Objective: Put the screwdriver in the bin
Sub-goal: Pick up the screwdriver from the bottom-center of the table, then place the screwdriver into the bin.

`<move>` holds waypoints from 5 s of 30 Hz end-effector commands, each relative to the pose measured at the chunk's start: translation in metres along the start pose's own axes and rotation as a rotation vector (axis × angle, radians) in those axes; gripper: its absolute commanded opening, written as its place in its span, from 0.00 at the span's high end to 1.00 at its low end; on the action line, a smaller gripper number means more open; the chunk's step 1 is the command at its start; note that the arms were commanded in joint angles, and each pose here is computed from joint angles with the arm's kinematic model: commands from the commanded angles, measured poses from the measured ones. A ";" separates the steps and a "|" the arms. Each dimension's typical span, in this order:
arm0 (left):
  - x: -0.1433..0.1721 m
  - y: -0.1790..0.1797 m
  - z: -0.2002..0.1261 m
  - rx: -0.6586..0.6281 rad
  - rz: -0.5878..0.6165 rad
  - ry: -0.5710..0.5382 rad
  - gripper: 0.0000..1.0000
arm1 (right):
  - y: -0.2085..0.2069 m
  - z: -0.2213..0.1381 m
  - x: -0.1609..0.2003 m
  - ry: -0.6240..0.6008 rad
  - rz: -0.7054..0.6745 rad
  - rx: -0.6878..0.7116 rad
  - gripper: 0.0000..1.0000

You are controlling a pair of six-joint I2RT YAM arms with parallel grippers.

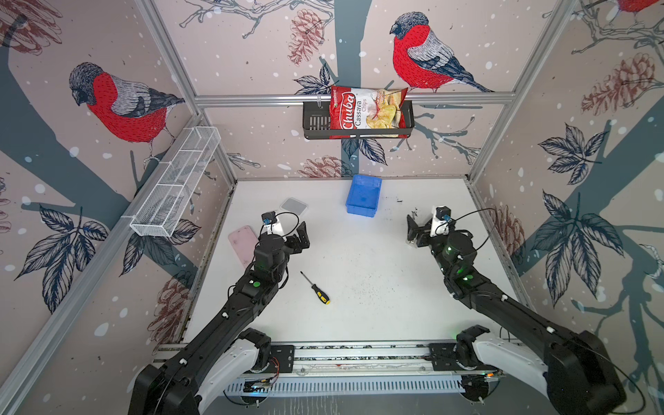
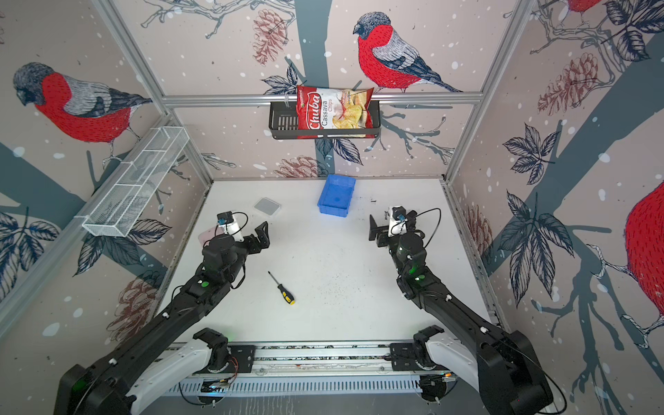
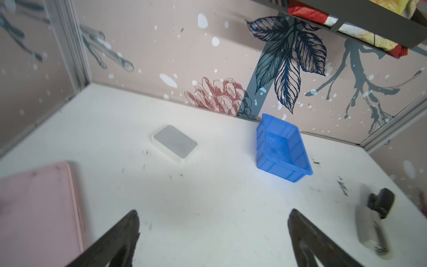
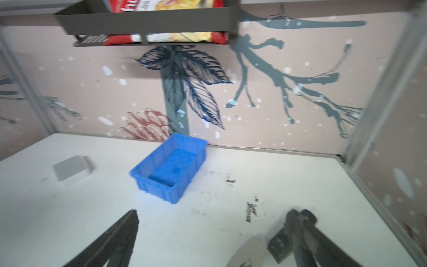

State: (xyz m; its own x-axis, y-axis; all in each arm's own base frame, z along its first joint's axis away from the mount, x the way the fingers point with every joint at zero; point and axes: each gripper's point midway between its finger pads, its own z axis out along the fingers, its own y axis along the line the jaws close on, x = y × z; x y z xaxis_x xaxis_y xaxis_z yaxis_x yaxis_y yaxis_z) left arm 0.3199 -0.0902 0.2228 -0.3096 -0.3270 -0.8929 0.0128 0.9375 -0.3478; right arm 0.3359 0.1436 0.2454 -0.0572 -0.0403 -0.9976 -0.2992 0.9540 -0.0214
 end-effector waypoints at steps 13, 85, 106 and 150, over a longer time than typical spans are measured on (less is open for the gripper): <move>0.098 0.011 -0.029 -0.161 -0.494 0.473 0.02 | 0.157 -0.044 0.017 0.214 -0.169 -0.532 0.00; 0.216 0.025 -0.014 -0.595 -0.376 1.007 1.00 | 0.176 -0.078 0.031 0.263 -0.226 -0.557 0.00; 0.031 -0.095 0.050 0.112 -0.415 0.392 1.00 | 0.158 -0.051 -0.035 0.245 0.256 -0.591 0.01; -0.080 -0.244 -0.017 1.022 -0.363 0.176 1.00 | 0.176 -0.033 -0.073 0.339 0.545 -0.959 0.52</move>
State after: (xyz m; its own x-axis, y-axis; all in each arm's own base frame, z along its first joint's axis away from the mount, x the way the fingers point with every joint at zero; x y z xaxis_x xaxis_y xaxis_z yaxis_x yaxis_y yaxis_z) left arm 0.3295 -0.2915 0.3663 -0.6269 -0.4551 -0.6324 0.5929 0.2479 -0.7662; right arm 0.2592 0.3026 0.3083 -0.6178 0.0783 -0.7824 -0.7363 0.2917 0.6106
